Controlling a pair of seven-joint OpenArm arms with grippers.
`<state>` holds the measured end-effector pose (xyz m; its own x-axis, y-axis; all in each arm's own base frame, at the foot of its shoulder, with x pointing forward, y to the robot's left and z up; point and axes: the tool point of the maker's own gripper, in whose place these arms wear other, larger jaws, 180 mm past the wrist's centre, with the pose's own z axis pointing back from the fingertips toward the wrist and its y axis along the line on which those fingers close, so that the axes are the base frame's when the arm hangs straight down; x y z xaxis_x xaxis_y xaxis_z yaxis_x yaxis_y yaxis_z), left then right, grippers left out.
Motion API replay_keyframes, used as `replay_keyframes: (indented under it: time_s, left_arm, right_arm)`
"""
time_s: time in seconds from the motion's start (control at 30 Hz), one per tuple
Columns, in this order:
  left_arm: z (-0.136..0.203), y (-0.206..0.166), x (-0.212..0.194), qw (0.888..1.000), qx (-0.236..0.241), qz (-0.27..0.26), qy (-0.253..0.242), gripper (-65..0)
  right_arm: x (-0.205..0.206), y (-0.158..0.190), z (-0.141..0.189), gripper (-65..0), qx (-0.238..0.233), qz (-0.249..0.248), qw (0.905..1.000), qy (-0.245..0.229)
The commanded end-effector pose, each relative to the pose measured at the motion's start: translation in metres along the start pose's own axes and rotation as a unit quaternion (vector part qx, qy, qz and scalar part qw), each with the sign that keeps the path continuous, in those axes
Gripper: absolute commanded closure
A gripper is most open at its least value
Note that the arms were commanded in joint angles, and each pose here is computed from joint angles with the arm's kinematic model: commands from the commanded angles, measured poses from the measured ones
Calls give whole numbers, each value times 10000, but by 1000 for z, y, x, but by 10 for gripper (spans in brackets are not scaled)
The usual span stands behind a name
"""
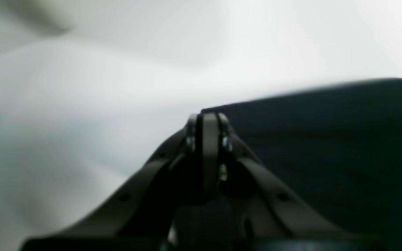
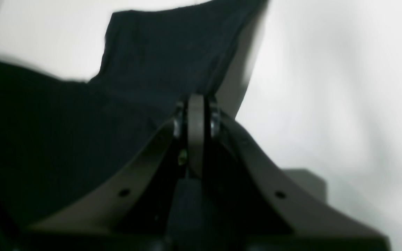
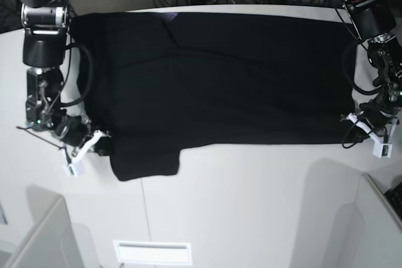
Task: Fold the T-shirt properly
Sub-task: 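Lift the hem and fold it over toward the collar edge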
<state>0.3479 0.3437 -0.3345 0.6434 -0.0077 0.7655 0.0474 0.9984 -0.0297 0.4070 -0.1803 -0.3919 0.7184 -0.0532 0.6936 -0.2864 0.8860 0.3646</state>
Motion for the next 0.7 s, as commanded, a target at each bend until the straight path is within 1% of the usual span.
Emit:
replay_keyframes:
  time_s: [0.0, 0.03, 0.1, 0.27, 0.4, 0.47, 0.57, 0.67]
  left_arm:
    - [8, -2, 28, 9992, -19, -129, -379, 0]
    - [10, -4, 32, 9989, -8, -175, -433, 0]
    - [15, -6, 30, 9988, 12, -293, -382, 0]
    - [24, -13, 19, 9986, 25, -507, -178, 0]
    - [30, -19, 23, 9976, 19, -642, -243, 0]
    - [33, -18, 14, 9977, 40, -654, -168, 0]
    - [47, -3, 7, 9980, 269, -526, -207, 0]
    - [54, 2, 5, 9979, 360, -473, -251, 0]
  right_arm:
    - [25, -1, 7, 0, 19, 106, 9995, -312]
    - [25, -1, 7, 0, 25, 107, 9995, -306]
    - [20, -1, 8, 0, 25, 84, 9997, -237]
    - [17, -10, 30, 0, -149, 27, 9995, -264]
    - [11, -12, 39, 0, -215, 60, 9996, -151]
    - [7, -14, 46, 0, -278, 57, 9995, -134]
    - [-5, -13, 54, 0, -324, 58, 9994, -60]
    - [-7, -12, 58, 0, -346, 85, 9993, -67]
